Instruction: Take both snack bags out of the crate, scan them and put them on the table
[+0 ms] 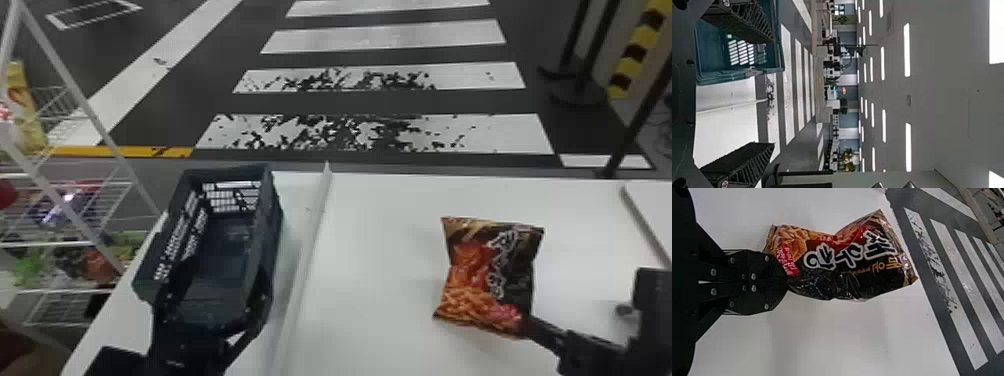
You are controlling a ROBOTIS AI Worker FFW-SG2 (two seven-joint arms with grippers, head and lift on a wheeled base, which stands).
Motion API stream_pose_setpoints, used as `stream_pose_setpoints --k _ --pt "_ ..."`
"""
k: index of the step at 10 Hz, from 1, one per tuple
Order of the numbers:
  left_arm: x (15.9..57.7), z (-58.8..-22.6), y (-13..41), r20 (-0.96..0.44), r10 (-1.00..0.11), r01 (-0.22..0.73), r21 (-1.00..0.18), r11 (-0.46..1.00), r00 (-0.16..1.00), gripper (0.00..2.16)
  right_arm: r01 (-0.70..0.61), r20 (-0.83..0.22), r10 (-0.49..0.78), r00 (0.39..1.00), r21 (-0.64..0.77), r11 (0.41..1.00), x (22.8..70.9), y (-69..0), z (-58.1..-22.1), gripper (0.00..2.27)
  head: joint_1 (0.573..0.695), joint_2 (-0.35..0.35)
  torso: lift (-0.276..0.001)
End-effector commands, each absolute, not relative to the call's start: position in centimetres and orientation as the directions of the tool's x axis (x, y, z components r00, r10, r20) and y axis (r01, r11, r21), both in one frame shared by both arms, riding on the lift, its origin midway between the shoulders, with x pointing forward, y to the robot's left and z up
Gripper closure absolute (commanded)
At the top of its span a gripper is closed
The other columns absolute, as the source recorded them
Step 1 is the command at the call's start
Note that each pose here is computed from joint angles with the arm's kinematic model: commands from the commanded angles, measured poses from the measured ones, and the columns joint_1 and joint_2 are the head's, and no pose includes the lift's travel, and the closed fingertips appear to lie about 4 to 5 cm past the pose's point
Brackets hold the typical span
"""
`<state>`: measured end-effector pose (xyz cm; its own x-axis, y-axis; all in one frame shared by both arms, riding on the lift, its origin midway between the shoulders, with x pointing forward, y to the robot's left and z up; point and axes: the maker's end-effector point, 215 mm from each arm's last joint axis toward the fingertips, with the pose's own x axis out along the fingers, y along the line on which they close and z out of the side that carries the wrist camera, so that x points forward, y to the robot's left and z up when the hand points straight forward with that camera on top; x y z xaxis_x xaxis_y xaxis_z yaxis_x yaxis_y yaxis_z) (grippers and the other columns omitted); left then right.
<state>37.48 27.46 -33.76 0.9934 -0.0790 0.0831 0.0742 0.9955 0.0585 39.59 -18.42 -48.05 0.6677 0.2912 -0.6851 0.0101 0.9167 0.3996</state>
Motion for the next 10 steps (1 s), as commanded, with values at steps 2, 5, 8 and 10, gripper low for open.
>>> stream_pose_setpoints --k 2,5,8,10 --pt "37.7 -33.8 27.6 0.08 -0.078 0.074 0.056 0.996 0.994 0.07 0.025 -0.68 0.118 0.724 0.198 0.98 41.2 -21.3 -46.4 2.25 0.695 0.121 -0.092" --pt "37.8 -33.7 27.7 0.084 -0.076 0.072 0.048 0.996 0.994 0.06 -0.012 -0.588 -0.197 0.785 -0.333 0.943 42.4 -23.3 -44.9 2.25 0.695 0.074 -0.092" --pt "37.7 -34.2 28.0 0.074 -0.071 0.068 0.044 0.997 0.995 0.07 -0.036 -0.387 -0.38 0.84 -0.739 0.673 42.6 -23.8 -44.1 2.25 0.695 0.05 -0.092" --pt "37.8 -34.3 28.1 0.073 -0.07 0.067 0.044 0.997 0.995 0.07 -0.005 -0.24 -0.476 0.846 -0.896 0.443 42.0 -24.9 -43.0 2.25 0.695 0.054 -0.092"
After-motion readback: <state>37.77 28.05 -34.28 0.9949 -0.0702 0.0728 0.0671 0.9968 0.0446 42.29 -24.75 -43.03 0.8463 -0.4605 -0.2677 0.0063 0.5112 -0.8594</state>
